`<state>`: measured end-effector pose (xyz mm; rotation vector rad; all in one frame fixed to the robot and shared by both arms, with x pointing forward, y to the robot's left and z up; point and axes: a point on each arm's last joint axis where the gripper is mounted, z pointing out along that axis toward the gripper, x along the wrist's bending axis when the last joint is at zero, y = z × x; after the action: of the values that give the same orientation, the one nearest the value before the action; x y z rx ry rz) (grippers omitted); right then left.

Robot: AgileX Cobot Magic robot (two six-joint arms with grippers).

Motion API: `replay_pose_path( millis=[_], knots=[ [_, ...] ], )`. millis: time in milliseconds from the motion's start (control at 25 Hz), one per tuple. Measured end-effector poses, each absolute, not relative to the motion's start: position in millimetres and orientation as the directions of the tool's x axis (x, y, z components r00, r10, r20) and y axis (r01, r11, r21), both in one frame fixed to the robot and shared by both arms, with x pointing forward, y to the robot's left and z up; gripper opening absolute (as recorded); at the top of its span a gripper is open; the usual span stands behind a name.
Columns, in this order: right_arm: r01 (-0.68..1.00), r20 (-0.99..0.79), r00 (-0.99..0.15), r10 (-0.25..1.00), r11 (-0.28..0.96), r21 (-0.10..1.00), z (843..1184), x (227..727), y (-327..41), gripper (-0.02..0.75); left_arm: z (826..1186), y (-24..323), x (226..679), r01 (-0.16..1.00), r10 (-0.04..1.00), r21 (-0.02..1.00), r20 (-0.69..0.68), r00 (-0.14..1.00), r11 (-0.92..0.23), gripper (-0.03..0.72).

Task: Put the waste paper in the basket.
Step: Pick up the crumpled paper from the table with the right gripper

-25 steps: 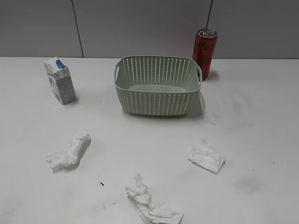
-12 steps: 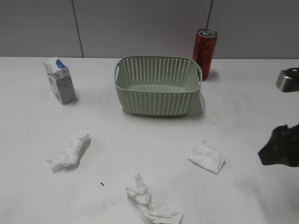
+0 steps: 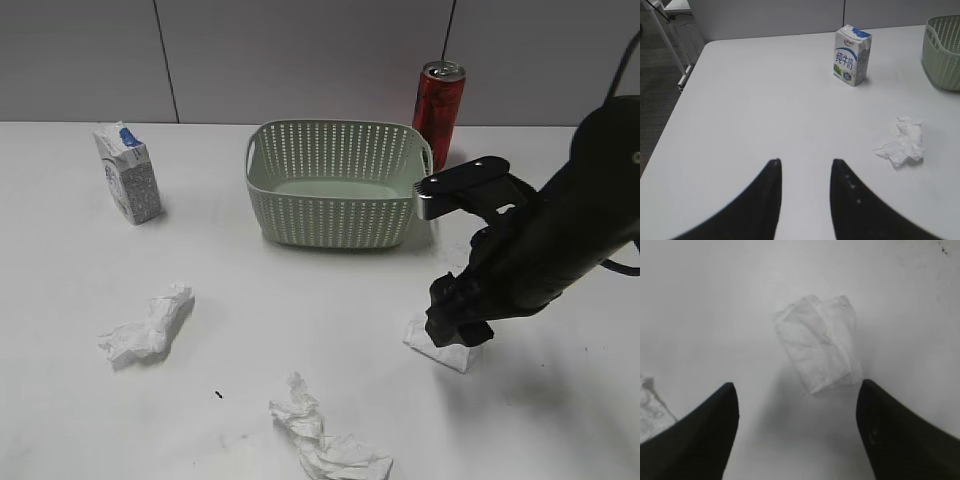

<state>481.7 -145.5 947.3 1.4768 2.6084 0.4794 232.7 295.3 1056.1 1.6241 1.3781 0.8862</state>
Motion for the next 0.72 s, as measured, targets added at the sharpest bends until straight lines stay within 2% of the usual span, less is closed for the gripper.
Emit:
replay_pose_path(
  millis=[120,200,280,400,440,520,720],
  knots=[
    [0.818,0.047,-0.526,0.849,0.490,0.303,933,494,-139,0.553,1056,295,233,0.418,0.988,0.905,0.009,0.157,-0.075,0.244],
    [0.815,0.036,-0.531,0.846,0.499,0.293,922,501,-136,0.553,1056,295,233,0.418,0.988,0.905,0.009,0.157,-0.075,0.283],
    [0.809,0.020,-0.543,0.840,0.516,0.283,910,506,-134,0.553,1056,295,233,0.418,0.988,0.905,0.009,0.157,-0.075,0.372],
    [0.792,-0.006,-0.565,0.825,0.545,0.275,897,510,-134,0.553,1056,295,233,0.418,0.987,0.905,0.004,0.160,-0.072,0.579],
    [0.787,-0.013,-0.571,0.821,0.552,0.276,893,511,-133,0.553,1056,295,233,0.418,0.987,0.905,0.004,0.160,-0.072,0.616],
    [0.778,-0.022,-0.579,0.815,0.560,0.283,888,513,-133,0.553,1056,295,233,0.418,0.987,0.905,0.003,0.161,-0.071,0.643],
    [0.776,-0.023,-0.578,0.816,0.557,0.297,880,517,-130,0.553,1056,295,233,0.418,0.987,0.905,0.003,0.161,-0.071,0.645]
  ],
)
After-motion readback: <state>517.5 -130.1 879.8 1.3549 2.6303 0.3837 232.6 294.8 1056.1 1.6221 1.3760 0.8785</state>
